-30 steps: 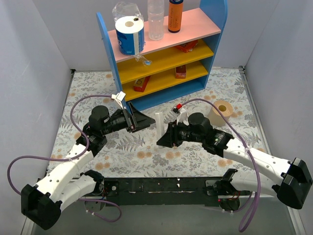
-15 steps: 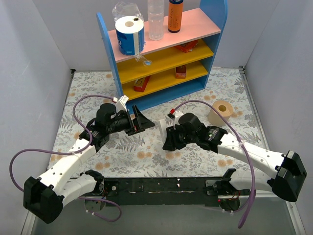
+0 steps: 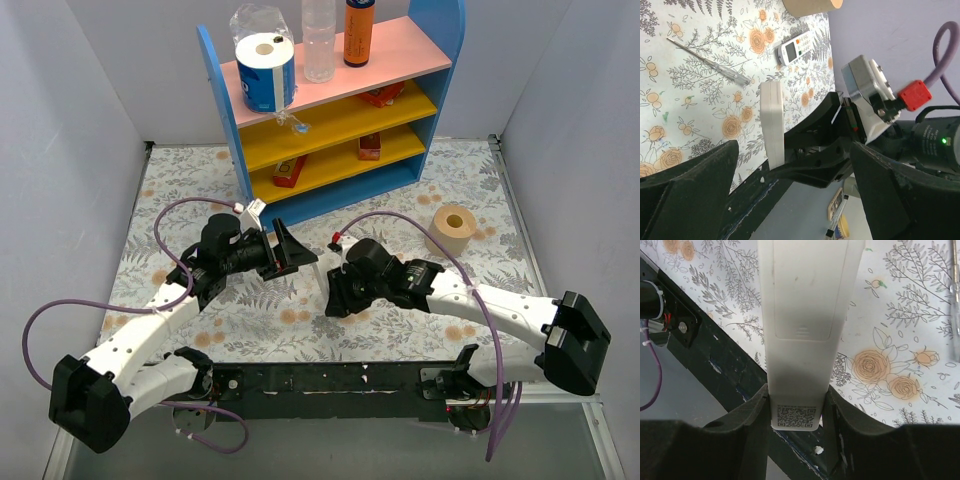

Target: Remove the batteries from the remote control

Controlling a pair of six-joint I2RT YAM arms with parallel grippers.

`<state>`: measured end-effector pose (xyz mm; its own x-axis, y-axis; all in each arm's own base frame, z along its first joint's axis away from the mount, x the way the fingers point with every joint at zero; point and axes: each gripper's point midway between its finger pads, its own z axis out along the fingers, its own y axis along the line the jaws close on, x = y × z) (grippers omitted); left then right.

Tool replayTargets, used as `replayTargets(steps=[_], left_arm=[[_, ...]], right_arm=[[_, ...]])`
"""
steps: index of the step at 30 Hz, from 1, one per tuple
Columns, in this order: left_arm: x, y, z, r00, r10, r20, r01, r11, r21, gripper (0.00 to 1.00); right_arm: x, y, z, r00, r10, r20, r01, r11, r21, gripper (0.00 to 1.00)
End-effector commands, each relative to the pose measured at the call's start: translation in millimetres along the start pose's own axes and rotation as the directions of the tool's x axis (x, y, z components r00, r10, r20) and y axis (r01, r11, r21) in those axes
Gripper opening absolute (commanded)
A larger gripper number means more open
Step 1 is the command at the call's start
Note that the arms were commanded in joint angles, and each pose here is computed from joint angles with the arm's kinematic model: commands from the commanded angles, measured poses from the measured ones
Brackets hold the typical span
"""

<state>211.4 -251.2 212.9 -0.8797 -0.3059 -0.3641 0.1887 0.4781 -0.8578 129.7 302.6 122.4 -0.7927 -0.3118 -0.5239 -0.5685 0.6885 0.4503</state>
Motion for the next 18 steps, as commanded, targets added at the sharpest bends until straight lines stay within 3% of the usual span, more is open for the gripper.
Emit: replayTargets(steps=[1,12,18], left_arm=[[2.8,5.2,4.1,1.000,-0.010,-0.010,0.010,1.000,-0.002,0.93],[5.6,23.4,13.5,0.998,-0.057,-0.014,0.056,0.997,-0.055,0.79],[14.9,38.2,18.5,0.995,-0.092,-0.038,0.088,0.992,-0.087,0.78]], right_arm=[[-37.3,32.9,-7.6,0.993,-0.031,0.116,0.039,0.997,-0.070,0.01],[-41.3,42.1,-14.7,0.983,-0.055,0.176,0.077,0.989,-0.123,0.01],[-34.7,37.5,-19.0,0.977,-0.064,0.201,0.092,0.987,-0.131,0.01]])
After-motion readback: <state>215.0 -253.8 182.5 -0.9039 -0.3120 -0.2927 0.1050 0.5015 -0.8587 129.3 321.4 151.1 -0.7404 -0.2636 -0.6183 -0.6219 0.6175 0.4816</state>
